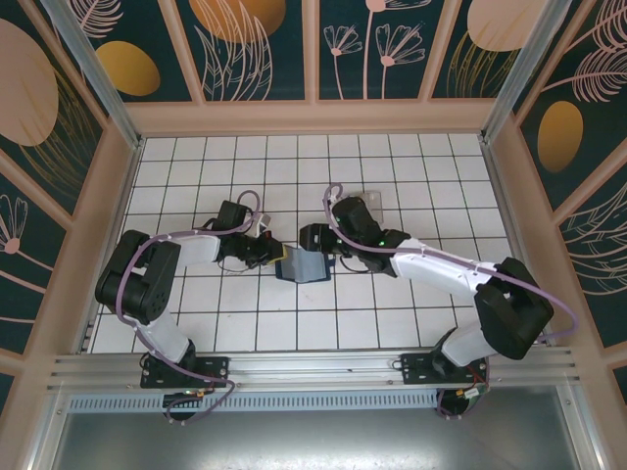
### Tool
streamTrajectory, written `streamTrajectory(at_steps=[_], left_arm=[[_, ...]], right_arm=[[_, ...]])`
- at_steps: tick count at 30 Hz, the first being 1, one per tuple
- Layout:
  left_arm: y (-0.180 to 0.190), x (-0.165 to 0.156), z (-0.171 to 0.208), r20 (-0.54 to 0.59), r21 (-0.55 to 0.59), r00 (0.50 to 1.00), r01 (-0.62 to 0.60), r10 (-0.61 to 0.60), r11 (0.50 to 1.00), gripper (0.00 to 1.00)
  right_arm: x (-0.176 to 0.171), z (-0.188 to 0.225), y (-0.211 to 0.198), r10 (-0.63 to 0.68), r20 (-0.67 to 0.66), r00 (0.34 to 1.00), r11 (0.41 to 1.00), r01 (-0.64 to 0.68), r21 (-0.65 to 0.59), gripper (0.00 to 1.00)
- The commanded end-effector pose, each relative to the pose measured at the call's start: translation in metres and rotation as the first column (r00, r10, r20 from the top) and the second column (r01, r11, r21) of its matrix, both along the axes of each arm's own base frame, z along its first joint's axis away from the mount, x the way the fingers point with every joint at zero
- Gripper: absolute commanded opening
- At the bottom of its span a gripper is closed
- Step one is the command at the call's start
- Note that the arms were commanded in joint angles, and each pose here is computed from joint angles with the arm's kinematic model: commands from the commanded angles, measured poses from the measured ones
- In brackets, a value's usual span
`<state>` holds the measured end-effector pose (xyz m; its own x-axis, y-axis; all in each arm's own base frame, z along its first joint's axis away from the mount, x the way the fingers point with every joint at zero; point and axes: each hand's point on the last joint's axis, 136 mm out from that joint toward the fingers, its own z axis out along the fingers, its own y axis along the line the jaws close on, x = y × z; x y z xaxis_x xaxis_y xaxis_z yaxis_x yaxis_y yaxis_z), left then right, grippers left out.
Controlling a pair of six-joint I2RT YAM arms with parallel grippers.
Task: Put the credit cards into the card holder
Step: Turn over the card holder at the center of the table, then pick up the credit card from the storage box.
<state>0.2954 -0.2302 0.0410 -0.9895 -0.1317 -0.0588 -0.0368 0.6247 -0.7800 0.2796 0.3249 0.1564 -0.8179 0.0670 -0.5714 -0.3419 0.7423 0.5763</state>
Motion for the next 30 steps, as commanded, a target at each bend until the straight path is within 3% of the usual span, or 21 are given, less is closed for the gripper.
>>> streamTrajectory(at_steps=[1,4,7,11,16,23,30], left_arm=[[-0.003,0.006,0.008,0.025,0.004,1.000,0.011,-0.011,1.000,0.00],[-0.005,0.006,0.002,0.016,-0.003,1.000,0.023,-0.023,1.000,0.00],[-0.010,0.011,0.008,0.040,-0.036,0.999,0.033,-0.031,0.999,0.00],[-0.013,0.017,0.016,0.062,-0.050,0.998,0.036,-0.033,0.998,0.00],[-0.015,0.019,0.019,0.066,-0.050,0.996,0.055,-0.052,0.997,0.00],[-0.012,0.017,0.011,0.023,-0.033,0.999,0.026,-0.025,0.999,0.00],[-0.012,0.015,0.011,0.015,-0.029,0.999,0.034,-0.034,0.999,0.00]], right_arm=[[0.019,-0.009,-0.024,-0.132,-0.030,0.991,0.987,0.129,-0.096,0.56],[0.037,-0.010,-0.049,-0.183,-0.070,0.981,0.974,0.172,-0.145,0.56],[0.059,-0.008,-0.092,-0.256,-0.028,0.966,0.931,0.239,-0.276,0.56],[0.081,0.002,-0.129,-0.309,-0.022,0.951,0.905,0.287,-0.313,0.55],[0.101,-0.019,-0.168,-0.359,-0.071,0.931,0.875,0.309,-0.373,0.55],[0.128,-0.043,-0.159,-0.327,-0.089,0.941,0.875,0.266,-0.404,0.60],[0.145,-0.054,-0.150,-0.302,-0.108,0.947,0.879,0.233,-0.416,0.53]])
